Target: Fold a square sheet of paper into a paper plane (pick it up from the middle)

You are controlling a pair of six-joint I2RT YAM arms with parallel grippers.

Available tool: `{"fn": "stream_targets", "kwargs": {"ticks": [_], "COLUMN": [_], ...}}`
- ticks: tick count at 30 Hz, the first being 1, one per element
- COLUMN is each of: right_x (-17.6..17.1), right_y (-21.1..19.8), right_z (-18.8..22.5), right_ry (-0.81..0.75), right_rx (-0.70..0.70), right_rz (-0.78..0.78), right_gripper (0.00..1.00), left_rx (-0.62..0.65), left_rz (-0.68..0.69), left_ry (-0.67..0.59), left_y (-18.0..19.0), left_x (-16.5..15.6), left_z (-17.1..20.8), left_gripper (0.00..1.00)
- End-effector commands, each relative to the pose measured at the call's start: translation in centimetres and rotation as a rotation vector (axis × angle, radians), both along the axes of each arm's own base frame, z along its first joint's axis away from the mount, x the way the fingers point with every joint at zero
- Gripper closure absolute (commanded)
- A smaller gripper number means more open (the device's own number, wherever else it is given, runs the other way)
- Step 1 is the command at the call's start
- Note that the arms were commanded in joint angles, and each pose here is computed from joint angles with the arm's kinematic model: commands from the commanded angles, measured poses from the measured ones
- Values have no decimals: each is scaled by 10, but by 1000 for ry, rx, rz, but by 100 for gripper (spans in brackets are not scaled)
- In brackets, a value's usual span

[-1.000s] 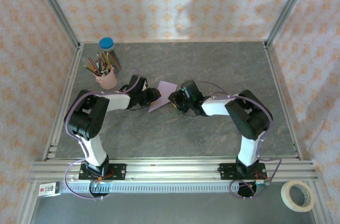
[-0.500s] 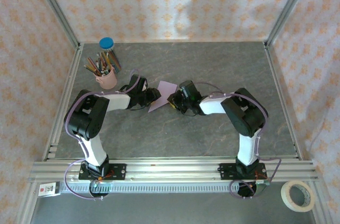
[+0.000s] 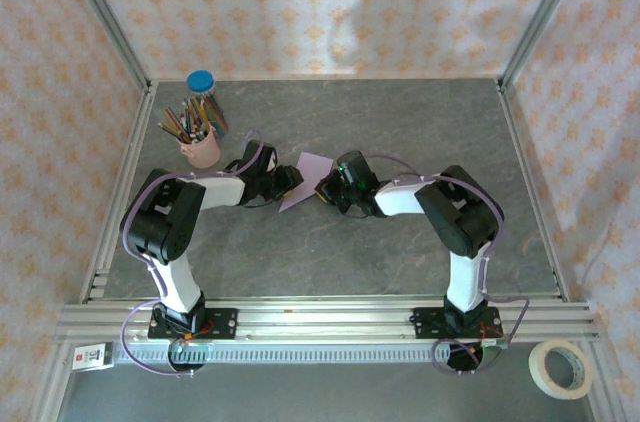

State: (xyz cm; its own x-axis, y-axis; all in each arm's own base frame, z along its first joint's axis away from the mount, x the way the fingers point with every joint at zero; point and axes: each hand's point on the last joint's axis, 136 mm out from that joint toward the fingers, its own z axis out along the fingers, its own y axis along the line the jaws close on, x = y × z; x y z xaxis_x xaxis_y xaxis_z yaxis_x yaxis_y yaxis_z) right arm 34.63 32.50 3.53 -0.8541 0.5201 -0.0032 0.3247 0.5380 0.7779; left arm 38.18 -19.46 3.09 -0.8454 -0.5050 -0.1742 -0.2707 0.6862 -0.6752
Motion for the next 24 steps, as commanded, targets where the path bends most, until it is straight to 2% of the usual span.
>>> {"fn": "stream_targets", "kwargs": {"ticks": [1, 7, 11, 13, 18, 24], "right_x": [9, 11, 6, 1, -10, -17], "right_y": [1, -18, -31, -37, -48, -58], "right_z": [16, 36, 46, 49, 50, 52], "right_ry": [-52, -105, -109, -103, -72, -47], "right_rx": [11, 7, 15, 16, 20, 21], "right_rz": [-35, -102, -121, -121, -116, -118], "right_gripper": [99, 100, 100, 100, 100, 100], "left_rx": [-9, 34, 115, 192, 337, 407], "left_rz": [-47, -95, -144, -228, -331, -412], "left_ry": [-18, -201, -348, -445, -592, -701], "left_y": [-1, 3, 2, -9, -28, -40], "left_x": [-6, -1, -4, -10, -25, -40], "left_z": [10, 48, 74, 88, 101, 96], "left_gripper": [53, 36, 12, 2, 1, 4]}}
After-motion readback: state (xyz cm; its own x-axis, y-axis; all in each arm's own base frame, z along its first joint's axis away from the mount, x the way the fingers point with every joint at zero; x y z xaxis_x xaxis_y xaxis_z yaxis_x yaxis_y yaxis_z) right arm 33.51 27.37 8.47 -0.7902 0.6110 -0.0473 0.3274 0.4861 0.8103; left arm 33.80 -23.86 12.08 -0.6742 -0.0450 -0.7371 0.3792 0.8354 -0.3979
